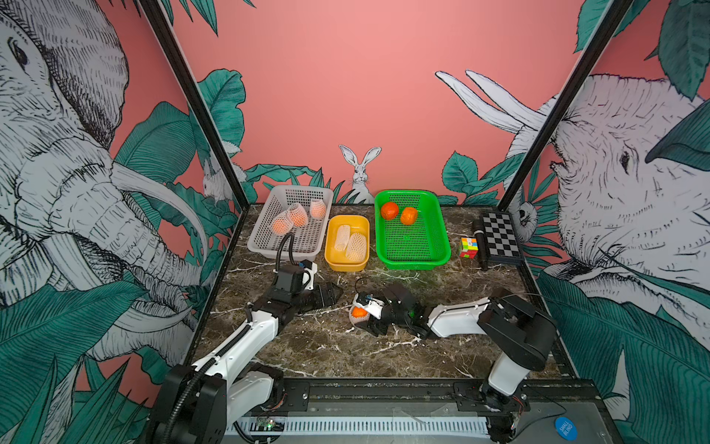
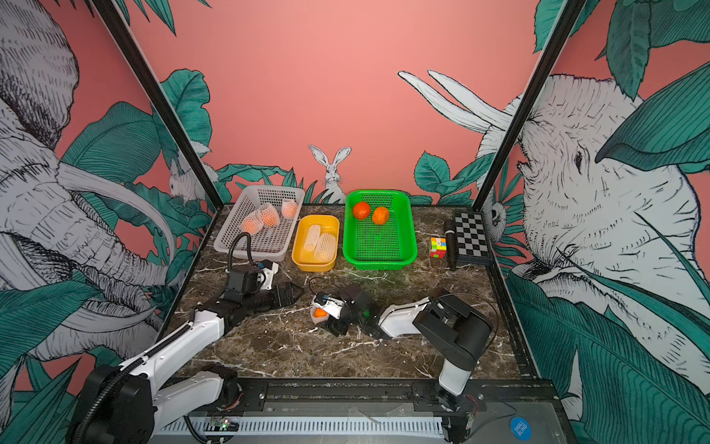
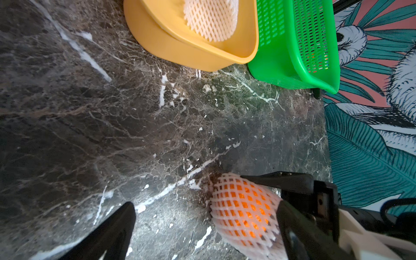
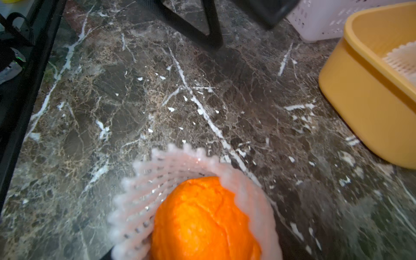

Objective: Remove foam nets from oranges
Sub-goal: Move the orange to the center of the board.

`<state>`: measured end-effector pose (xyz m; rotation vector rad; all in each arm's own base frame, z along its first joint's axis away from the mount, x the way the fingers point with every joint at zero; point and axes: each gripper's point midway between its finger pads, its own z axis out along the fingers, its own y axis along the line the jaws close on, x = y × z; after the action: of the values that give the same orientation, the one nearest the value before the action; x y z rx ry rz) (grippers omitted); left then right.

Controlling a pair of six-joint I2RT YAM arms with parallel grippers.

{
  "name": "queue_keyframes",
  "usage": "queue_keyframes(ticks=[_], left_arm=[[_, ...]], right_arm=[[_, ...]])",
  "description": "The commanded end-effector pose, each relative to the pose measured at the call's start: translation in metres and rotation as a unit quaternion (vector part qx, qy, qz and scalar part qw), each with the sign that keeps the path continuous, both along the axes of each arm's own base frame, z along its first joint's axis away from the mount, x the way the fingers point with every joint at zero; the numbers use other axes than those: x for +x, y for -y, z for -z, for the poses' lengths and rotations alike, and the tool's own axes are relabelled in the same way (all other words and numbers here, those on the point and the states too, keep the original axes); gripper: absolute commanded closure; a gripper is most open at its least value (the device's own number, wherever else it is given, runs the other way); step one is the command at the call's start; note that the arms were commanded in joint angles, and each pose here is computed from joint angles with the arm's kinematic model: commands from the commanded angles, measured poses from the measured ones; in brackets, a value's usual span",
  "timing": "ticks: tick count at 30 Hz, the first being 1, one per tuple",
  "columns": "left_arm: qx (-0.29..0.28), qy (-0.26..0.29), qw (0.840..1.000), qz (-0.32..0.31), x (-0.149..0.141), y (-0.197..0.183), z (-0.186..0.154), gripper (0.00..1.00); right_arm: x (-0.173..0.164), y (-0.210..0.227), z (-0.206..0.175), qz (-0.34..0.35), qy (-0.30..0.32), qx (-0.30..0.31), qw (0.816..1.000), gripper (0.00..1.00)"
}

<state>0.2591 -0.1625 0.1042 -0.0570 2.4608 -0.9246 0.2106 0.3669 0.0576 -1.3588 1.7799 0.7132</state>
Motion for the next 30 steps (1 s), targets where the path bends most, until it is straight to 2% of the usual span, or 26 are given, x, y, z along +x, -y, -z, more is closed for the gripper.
queue_keyframes(ticks=[1,10,18,26,30], left_arm=[[-0.005,0.005,1.000,0.014,0.002,0.003,-0.005,0.01],[-0.036,-0.004,0.999,0.041,0.003,0.019,-0.005,0.02],[-0.032,0.001,0.998,0.062,-0.002,0.036,-0.005,0.02],[-0.033,0.002,0.997,0.073,0.000,0.042,-0.006,0.01],[-0.035,-0.002,0.996,0.085,0.000,0.049,-0.006,0.01]], right_arm=[[0.000,0.014,-0.012,0.042,-0.003,0.012,0.999,0.31],[-0.015,0.059,-0.006,0.106,-0.016,0.003,0.994,0.29],[-0.024,0.065,0.004,0.118,-0.015,-0.004,0.993,0.20],[-0.027,0.076,-0.005,0.127,-0.006,-0.005,0.992,0.04],[-0.030,0.080,-0.013,0.123,-0.001,0.000,0.992,0.01]])
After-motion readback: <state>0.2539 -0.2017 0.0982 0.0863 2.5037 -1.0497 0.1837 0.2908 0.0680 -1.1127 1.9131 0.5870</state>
